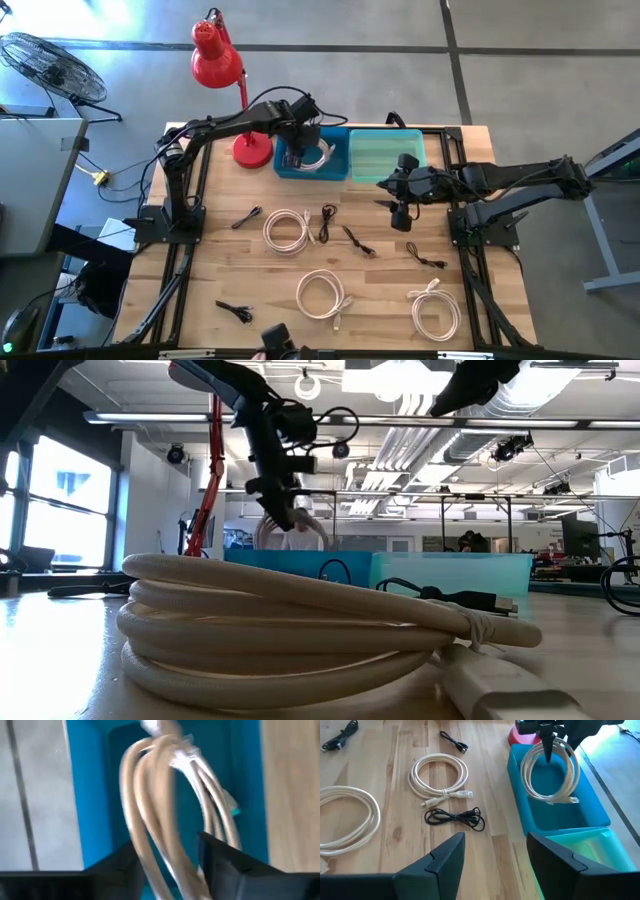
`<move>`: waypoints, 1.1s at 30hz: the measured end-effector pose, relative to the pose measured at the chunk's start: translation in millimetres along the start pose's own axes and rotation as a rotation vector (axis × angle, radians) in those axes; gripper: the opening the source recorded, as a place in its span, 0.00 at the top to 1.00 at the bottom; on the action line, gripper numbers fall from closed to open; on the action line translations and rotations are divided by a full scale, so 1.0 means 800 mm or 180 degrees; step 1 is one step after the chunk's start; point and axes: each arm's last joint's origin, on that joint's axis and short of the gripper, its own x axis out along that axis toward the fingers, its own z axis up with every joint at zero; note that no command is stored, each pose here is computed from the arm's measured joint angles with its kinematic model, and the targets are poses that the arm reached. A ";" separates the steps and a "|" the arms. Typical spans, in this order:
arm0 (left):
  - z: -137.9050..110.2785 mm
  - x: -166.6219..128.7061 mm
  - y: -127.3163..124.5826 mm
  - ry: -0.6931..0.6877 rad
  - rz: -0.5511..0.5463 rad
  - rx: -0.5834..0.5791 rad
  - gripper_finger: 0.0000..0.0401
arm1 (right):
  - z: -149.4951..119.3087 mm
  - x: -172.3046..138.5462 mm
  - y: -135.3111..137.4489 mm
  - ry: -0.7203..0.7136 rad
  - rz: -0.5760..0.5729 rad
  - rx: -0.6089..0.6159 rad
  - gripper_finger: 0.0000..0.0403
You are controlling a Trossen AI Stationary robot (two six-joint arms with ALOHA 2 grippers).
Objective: Pick & Place USB Port
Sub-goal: Put the brown charger cable into the blue bin, then put the black charger cable into the green bin
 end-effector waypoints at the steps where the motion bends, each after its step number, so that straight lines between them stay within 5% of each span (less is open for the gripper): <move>1: 0.000 0.000 0.001 0.0030 0.0068 -0.0002 0.52 | 0.000 0.000 0.000 0.0006 -0.0002 0.0003 0.49; 7: 0.003 0.000 0.007 0.0053 0.0319 -0.0030 0.42 | -0.002 0.000 0.000 0.0058 -0.0013 -0.0009 0.49; 14: 0.010 -0.010 0.003 0.0040 0.0262 -0.0146 0.42 | -0.003 0.000 0.000 0.0084 -0.0013 -0.0025 0.49; 23: 0.010 -0.023 0.008 0.0438 0.0637 -0.0121 0.42 | -0.006 0.000 -0.001 0.0150 -0.0019 -0.0044 0.49; 33: 0.049 -0.081 -0.038 0.0609 0.0274 0.0233 0.42 | -0.022 0.002 0.001 0.0491 0.0147 -0.0062 0.49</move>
